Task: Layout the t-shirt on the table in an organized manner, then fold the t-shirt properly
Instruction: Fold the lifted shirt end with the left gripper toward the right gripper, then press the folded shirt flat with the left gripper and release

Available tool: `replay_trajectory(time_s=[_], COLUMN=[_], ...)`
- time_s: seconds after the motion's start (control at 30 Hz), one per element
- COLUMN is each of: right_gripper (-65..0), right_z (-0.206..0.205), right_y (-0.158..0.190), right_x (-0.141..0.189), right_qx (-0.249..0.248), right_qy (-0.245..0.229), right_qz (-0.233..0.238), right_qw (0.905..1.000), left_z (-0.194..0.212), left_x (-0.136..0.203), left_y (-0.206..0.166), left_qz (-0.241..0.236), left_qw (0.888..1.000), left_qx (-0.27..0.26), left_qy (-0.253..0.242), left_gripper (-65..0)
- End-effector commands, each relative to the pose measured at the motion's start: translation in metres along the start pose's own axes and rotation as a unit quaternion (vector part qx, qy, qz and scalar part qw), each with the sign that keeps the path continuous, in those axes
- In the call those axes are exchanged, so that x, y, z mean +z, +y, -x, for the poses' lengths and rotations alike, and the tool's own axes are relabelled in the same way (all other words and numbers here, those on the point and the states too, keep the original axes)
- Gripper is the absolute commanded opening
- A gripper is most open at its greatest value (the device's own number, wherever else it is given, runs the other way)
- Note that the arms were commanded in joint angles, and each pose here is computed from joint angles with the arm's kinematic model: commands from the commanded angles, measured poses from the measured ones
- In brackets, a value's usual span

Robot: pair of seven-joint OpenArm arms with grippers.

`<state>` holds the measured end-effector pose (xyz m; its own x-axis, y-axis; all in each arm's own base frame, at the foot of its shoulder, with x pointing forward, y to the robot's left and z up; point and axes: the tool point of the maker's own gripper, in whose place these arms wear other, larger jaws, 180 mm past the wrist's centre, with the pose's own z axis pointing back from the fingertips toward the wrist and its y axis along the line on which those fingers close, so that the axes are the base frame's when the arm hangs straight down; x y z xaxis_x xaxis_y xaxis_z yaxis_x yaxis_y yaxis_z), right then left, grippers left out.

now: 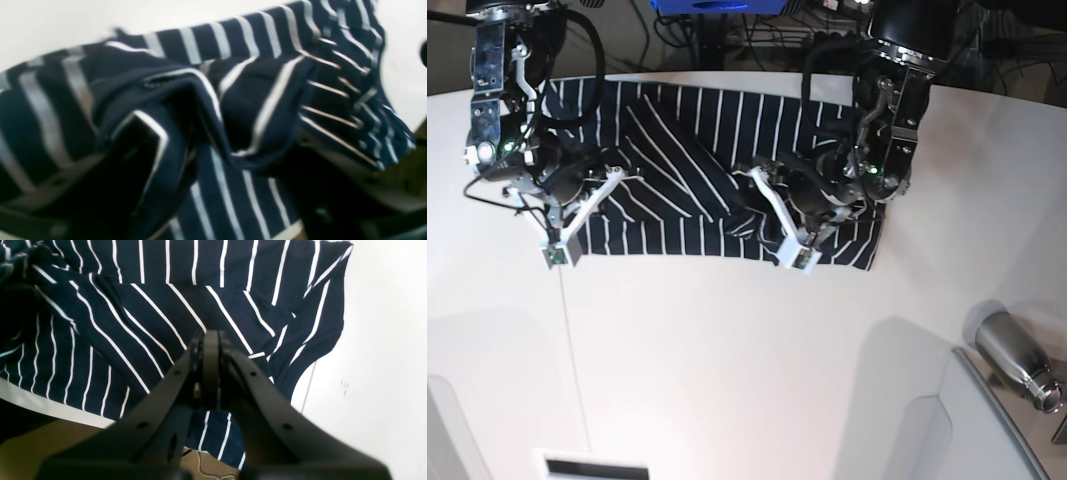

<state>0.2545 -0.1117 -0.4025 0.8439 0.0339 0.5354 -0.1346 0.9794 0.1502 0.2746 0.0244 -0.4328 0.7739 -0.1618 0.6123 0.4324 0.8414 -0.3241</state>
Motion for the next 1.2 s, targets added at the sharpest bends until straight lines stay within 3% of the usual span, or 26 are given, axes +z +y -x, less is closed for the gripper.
replay_trajectory(time_s=[0.0,0.4,0.57,0.7,0.8,0.83,0.87,0.93,1.07,1.17], right_gripper=[-65.0,-65.0,-65.0,-65.0,-65.0,-65.0,-65.0,-65.0,-65.0,-65.0], right_z=[-0.014,-0.014,-0.015,-0.015,-0.015,-0.015,-0.015,-0.015,-0.015,-0.015], right_y=[0.002,0.0,-0.003,-0.003,-0.003,-0.003,-0.003,-0.003,-0.003,-0.002], right_x=[0.004,0.004,0.005,0.005,0.005,0.005,0.005,0.005,0.005,0.004], right_qx=[0.003,0.001,0.002,0.003,0.003,0.002,0.002,0.002,0.002,0.002], right_qy=[-0.024,-0.023,-0.025,-0.025,-0.025,-0.025,-0.025,-0.025,-0.026,-0.025], right_qz=[-0.003,-0.002,0.002,0.002,0.002,0.002,0.002,0.002,0.002,0.001], right_qw=[0.9997,0.9997,0.9997,0.9997,0.9997,0.9997,0.9997,0.9997,0.9997,0.9997], left_z=[-0.016,-0.042,-0.049,-0.08,-0.09,-0.093,-0.091,-0.085,-0.066,-0.057], left_x=[0.002,-0.008,-0.004,0.021,0.049,0.057,0.063,0.072,0.084,0.093], left_y=[-0.006,-0.072,-0.093,-0.092,-0.058,-0.042,-0.023,0.012,0.07,0.099], left_qz=[0.009,0.077,0.093,0.082,0.029,0.001,-0.033,-0.095,-0.186,-0.228], left_qw=[1.0,0.994,0.991,0.988,0.99,0.991,0.991,0.989,0.979,0.971], left_qx=[-0.005,-0.062,-0.098,-0.111,-0.093,-0.081,-0.067,-0.06,-0.063,-0.052], left_qy=[-0.024,-0.04,-0.012,-0.062,-0.099,-0.108,-0.109,-0.098,-0.062,-0.048], left_gripper=[-26.7,-25.2,-25.2,-25.5,-27.5,-32.6,-41.1,-64.2,-65.0,-65.0])
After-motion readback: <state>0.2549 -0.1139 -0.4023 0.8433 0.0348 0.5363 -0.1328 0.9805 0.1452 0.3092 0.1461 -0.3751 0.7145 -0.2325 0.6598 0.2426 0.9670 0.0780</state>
